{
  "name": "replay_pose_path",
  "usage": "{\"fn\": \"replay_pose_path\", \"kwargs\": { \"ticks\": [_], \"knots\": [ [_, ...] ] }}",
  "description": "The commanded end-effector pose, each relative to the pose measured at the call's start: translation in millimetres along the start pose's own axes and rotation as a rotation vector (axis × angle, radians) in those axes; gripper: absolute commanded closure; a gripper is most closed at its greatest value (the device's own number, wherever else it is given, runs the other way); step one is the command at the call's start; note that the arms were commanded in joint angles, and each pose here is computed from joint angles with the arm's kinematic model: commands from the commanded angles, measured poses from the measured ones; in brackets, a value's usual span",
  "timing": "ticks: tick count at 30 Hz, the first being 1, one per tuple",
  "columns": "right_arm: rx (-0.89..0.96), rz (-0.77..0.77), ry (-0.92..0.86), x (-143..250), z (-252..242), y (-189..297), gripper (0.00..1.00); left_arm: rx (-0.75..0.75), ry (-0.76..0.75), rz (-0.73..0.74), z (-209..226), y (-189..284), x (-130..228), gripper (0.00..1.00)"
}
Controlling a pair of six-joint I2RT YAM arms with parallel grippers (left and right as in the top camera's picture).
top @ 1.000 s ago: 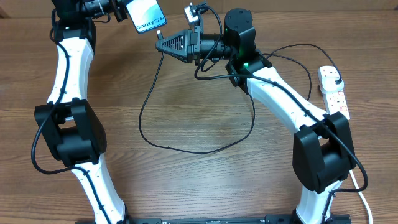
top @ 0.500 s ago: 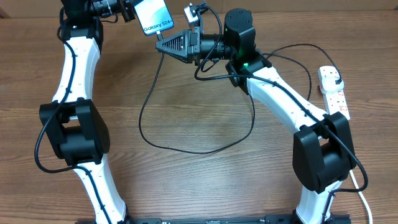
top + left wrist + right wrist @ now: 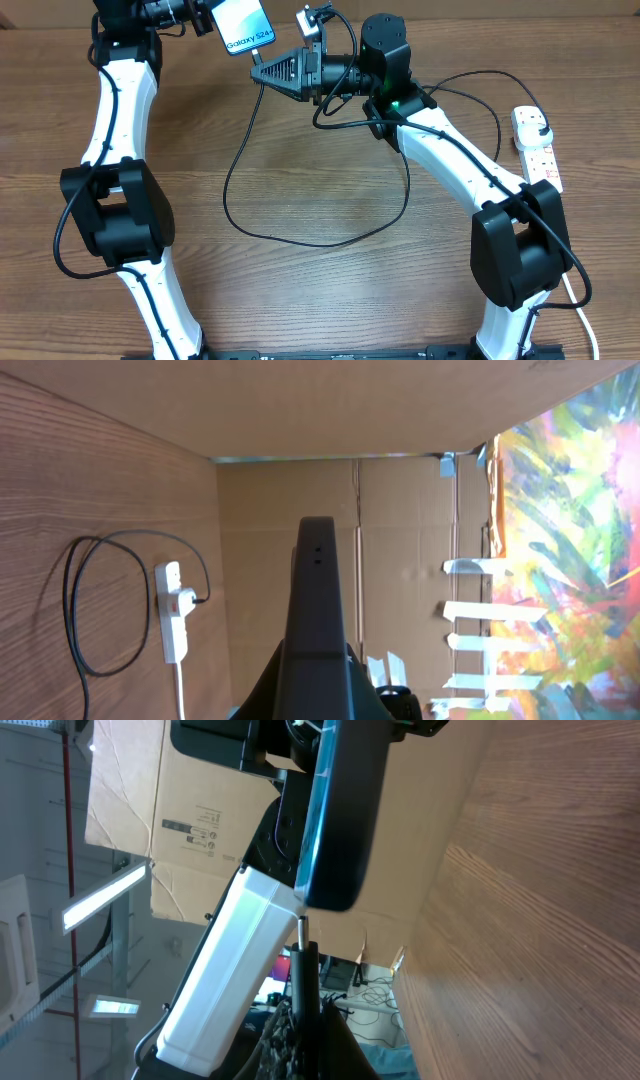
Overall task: Plug charger to phone and switch on socket
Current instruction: 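Push the USB-C plug into the phone's port held by the left gripper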
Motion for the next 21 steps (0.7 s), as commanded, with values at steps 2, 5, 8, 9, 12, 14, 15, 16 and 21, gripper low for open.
{"fn": "replay_pose_path", "kwargs": {
  "ticks": [2, 5, 8, 9, 12, 14, 15, 16, 21],
  "knots": [
    [-0.029, -0.001, 0.059, -1.0, 24.7, 1.6, 0.96, 0.013, -0.042, 0.016, -26.9, 5.4, 9.1, 0.96],
    [-0.029, -0.001, 0.059, -1.0, 24.7, 1.6, 0.96, 0.013, -0.043, 0.016, -26.9, 5.2, 9.2, 0.96],
    [-0.03, -0.001, 0.059, -0.9, 24.8, 1.6, 0.96, 0.013, -0.044, 0.019, -26.9, 4.1, 9.7, 0.96],
    [-0.03, 0.0, 0.058, -0.9, 24.8, 1.6, 0.96, 0.013, -0.045, 0.019, -26.9, 4.1, 9.7, 0.96],
    [-0.03, 0.001, 0.058, -0.7, 24.8, 1.6, 0.96, 0.013, -0.047, 0.023, -26.9, 3.9, 10.3, 0.95],
    [-0.03, 0.001, 0.058, -0.8, 24.8, 1.6, 0.96, 0.013, -0.046, 0.027, -26.9, 3.9, 10.6, 0.96],
    [-0.03, -0.001, 0.059, -1.0, 24.8, 1.6, 0.96, 0.013, -0.046, 0.029, -26.9, 3.8, 11.0, 0.96],
    [-0.029, -0.002, 0.058, -1.1, 24.7, 1.6, 0.96, 0.013, -0.046, 0.032, -26.8, 3.4, 11.4, 0.96],
    [-0.029, -0.002, 0.059, -1.1, 24.7, 1.6, 0.96, 0.014, -0.046, 0.05, -26.9, -3.7, 15.1, 0.96]
  ]
}}
Point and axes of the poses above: each gripper's point midway between its finger pads, its own y axis back along the fingers, its own z axis along the line the jaws close on, x = y × z, the point moved 6 cm from there along y, back along the fingers, and after that the axes turned 1 degree about y, right-handed, at the moved point
